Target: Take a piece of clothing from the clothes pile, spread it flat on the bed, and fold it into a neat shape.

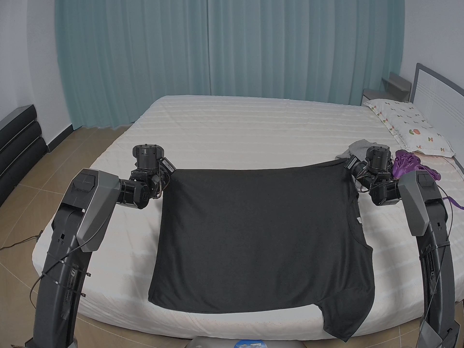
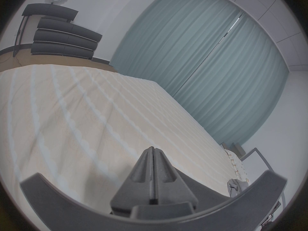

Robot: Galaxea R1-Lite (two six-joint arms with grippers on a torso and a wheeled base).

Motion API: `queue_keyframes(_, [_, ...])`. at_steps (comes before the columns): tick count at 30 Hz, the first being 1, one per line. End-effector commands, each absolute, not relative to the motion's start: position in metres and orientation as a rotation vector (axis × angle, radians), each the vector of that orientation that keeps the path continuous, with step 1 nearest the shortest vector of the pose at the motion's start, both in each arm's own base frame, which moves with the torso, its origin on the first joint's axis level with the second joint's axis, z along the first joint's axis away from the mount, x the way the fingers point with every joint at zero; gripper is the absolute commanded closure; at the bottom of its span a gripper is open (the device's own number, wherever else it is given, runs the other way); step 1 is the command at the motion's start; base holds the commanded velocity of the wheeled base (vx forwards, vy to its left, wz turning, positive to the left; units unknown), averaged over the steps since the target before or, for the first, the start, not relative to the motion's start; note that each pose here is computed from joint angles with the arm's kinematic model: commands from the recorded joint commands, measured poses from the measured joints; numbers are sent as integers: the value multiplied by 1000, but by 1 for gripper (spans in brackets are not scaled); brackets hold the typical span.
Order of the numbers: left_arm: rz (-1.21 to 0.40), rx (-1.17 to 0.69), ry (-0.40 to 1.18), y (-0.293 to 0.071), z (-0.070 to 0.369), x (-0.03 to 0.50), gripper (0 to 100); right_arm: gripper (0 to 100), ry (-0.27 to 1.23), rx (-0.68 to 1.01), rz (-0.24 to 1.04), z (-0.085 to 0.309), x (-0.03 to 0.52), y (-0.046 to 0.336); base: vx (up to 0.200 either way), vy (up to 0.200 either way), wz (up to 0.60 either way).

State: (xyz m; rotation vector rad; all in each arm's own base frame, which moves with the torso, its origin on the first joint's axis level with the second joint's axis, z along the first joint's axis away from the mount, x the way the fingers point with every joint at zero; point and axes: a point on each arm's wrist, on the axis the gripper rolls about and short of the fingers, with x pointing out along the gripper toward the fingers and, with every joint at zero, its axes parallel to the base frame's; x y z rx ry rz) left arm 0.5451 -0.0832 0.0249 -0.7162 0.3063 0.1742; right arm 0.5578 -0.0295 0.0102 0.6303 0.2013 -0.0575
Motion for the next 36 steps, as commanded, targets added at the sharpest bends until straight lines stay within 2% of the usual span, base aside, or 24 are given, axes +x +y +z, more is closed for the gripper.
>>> queue_keyframes(1, [165, -714, 316, -86, 19, 545, 100, 100, 241, 624, -60, -9, 558, -25, 0, 0, 0])
queue_keyframes(20, [166, -699, 376, -95, -22, 544, 100, 100, 340, 612, -78, -59, 555, -18, 0, 0, 0])
queue_keyframes(21, [167, -699, 378, -95, -23, 544, 100, 0, 340, 613, -77, -59, 555, -17, 0, 0, 0])
queue_keyframes(22, [167, -698, 379, -95, -24, 544, 0, 0, 344, 611, -76, -60, 555, -16, 0, 0, 0])
queue_keyframes(28, [170, -700, 374, -94, -23, 545, 0, 0, 332, 614, -71, -55, 555, -16, 0, 0, 0])
queue_keyframes(31, [176, -702, 372, -93, -20, 545, 0, 0, 305, 617, -74, -37, 556, -20, 0, 0, 0])
queue_keyframes(36, [200, -722, 359, -83, 3, 541, 0, 0, 348, 641, -94, -8, 531, -29, 0, 0, 0])
